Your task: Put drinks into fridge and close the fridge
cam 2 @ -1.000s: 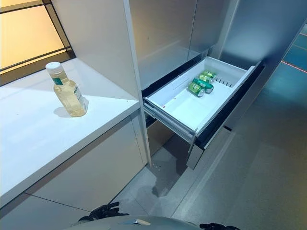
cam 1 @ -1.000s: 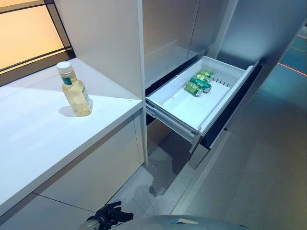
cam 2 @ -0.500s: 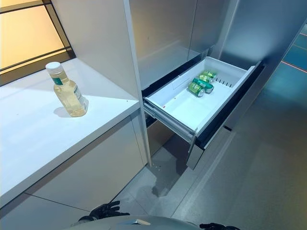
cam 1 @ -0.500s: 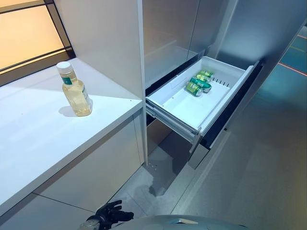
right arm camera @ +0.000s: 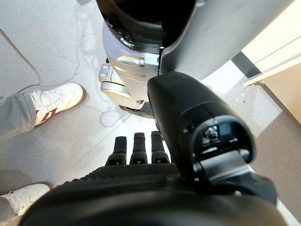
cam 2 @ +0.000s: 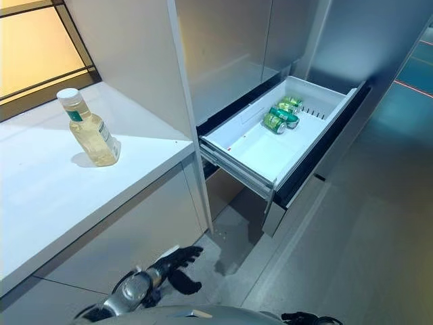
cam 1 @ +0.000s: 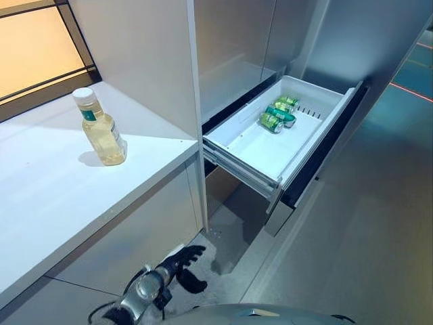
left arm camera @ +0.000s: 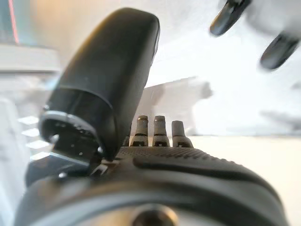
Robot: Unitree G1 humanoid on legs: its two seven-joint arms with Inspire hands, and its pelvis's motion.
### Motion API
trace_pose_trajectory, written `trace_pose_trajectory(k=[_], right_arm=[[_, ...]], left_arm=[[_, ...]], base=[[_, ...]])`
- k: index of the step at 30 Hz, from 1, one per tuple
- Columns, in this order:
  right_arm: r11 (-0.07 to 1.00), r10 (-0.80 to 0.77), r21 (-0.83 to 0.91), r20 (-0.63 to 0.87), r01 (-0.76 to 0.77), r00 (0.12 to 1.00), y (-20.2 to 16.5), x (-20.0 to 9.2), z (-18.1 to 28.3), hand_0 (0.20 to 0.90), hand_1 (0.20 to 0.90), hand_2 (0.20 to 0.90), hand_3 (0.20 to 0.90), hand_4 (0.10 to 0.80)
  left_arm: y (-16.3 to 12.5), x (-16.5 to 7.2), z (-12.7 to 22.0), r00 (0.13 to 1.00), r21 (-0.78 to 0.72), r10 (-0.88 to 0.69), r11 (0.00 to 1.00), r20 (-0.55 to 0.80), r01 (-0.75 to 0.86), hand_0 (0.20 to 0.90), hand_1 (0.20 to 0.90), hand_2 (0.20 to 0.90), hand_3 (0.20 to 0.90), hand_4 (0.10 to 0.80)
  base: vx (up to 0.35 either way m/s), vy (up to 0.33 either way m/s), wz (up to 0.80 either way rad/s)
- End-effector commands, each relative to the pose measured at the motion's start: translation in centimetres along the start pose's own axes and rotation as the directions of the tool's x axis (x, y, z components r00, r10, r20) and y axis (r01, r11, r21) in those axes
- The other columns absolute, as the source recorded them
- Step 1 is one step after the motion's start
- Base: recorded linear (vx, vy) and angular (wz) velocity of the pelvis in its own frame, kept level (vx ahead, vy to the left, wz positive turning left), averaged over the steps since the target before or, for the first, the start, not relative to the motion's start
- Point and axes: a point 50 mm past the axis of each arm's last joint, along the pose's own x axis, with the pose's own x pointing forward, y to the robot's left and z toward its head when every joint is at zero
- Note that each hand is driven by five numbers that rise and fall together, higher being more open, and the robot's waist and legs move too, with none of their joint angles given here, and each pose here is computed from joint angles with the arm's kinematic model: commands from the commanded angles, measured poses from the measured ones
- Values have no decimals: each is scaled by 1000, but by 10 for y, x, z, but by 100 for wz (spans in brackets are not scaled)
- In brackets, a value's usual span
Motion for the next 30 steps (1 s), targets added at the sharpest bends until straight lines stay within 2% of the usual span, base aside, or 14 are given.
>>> trace_pose_trajectory(k=[1,3,7,11,17,24,30], right_arm=[[994,82,-82,61,-77,995,7,1,31,900,900,900,900,800],[993,84,-85,63,-78,994,9,1,33,900,900,900,900,800],[995,71,-69,83,-65,994,9,1,36,900,900,900,900,800],[998,53,-43,100,-49,994,13,1,36,900,900,900,900,800],[998,49,-30,110,-46,993,20,2,31,900,900,900,900,800],[999,50,-23,114,-48,992,24,2,23,900,900,900,900,800],[999,50,-9,125,-50,991,24,2,21,900,900,900,900,800]], left_arm=[[35,14,63,965,172,48,981,258,-94,900,900,900,900,800],[35,14,76,946,201,32,974,322,-102,900,900,900,900,800],[43,-4,114,879,277,-47,956,475,-99,900,900,900,900,800],[56,-38,162,762,277,-173,961,624,-9,900,900,900,900,800],[59,-76,203,565,263,-269,960,780,95,900,900,900,900,800],[75,-114,233,321,154,-192,978,927,141,900,900,900,900,800],[99,-137,242,219,47,-48,999,975,10,900,900,900,900,800]], base=[[0,0,0],[-18,-1,0],[-55,14,1],[-44,15,9],[-13,-8,5],[0,0,0],[-4,-5,1]])
